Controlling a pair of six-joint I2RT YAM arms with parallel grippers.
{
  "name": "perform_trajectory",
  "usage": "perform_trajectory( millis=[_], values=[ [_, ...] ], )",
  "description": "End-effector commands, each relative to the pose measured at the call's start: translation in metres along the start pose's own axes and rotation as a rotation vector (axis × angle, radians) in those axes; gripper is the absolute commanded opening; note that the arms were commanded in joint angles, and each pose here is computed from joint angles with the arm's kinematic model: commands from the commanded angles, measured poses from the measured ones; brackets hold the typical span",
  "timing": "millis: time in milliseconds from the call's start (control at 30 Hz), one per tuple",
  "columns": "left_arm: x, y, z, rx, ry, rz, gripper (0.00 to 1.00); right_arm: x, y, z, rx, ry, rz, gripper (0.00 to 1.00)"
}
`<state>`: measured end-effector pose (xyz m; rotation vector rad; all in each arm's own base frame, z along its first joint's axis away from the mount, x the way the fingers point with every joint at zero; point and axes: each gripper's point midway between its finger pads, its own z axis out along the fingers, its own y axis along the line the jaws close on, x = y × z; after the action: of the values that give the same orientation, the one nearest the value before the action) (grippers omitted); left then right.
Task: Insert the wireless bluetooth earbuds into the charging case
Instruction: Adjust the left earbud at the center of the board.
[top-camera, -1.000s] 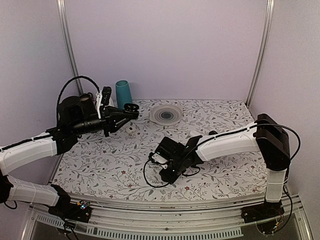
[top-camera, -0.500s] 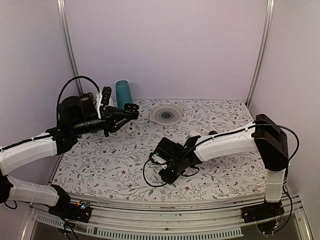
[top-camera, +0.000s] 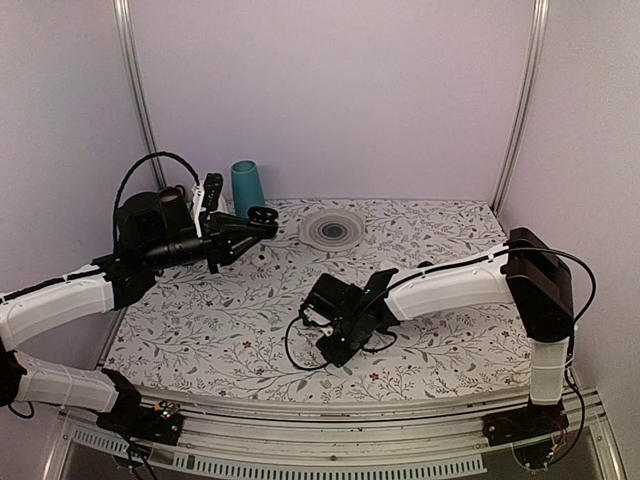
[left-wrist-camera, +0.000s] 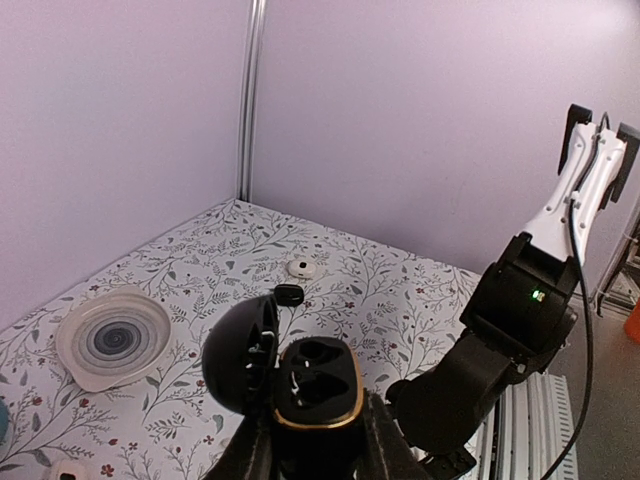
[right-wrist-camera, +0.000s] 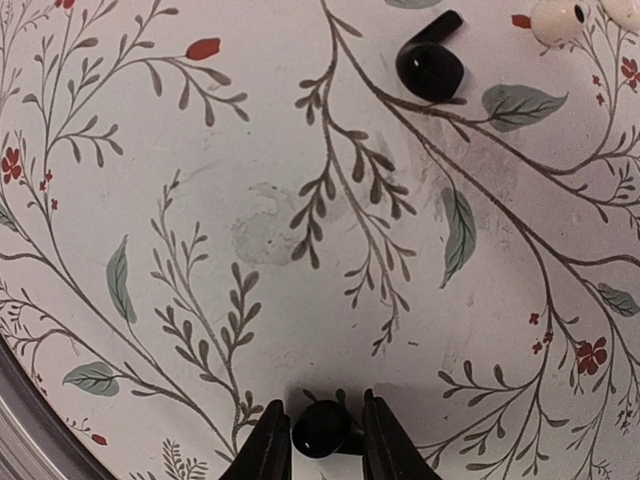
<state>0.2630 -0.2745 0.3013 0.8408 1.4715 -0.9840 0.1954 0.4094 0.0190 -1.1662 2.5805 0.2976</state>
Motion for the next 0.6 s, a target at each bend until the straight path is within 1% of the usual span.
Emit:
perform_trajectory(
  millis=[0, 233, 367, 467, 567],
  values=[
    [-0.0082, -0.0059, 0.0004, 0.017, -0.024, 0.019, 0.0, 0.0014, 0.0035, 0.0052, -0.001, 0.024, 0.024, 0.25],
    [-0.0077, -0.0052, 0.0011, 0.017, -0.026, 0.016, 0.0, 0.0027, 0.0053, 0.0058, -0.007, 0.047, 0.064, 0.24],
    [-0.0086, -0.0053, 0.001, 0.017, -0.027, 0.016, 0.0, 0.0044, 0.0057, 0.0078, -0.005, 0.07, 0.096, 0.22],
    [-0.0086, -0.0055, 0.0007, 0.017, -0.028, 0.016, 0.0, 0.0059, 0.0003, 0.0084, 0.0, 0.074, 0.164, 0.2],
    [-0.0082, -0.0059, 0.0004, 0.017, -0.028, 0.013, 0.0, 0.003, -0.0028, 0.0066, -0.036, 0.049, 0.254, 0.2]
  ],
)
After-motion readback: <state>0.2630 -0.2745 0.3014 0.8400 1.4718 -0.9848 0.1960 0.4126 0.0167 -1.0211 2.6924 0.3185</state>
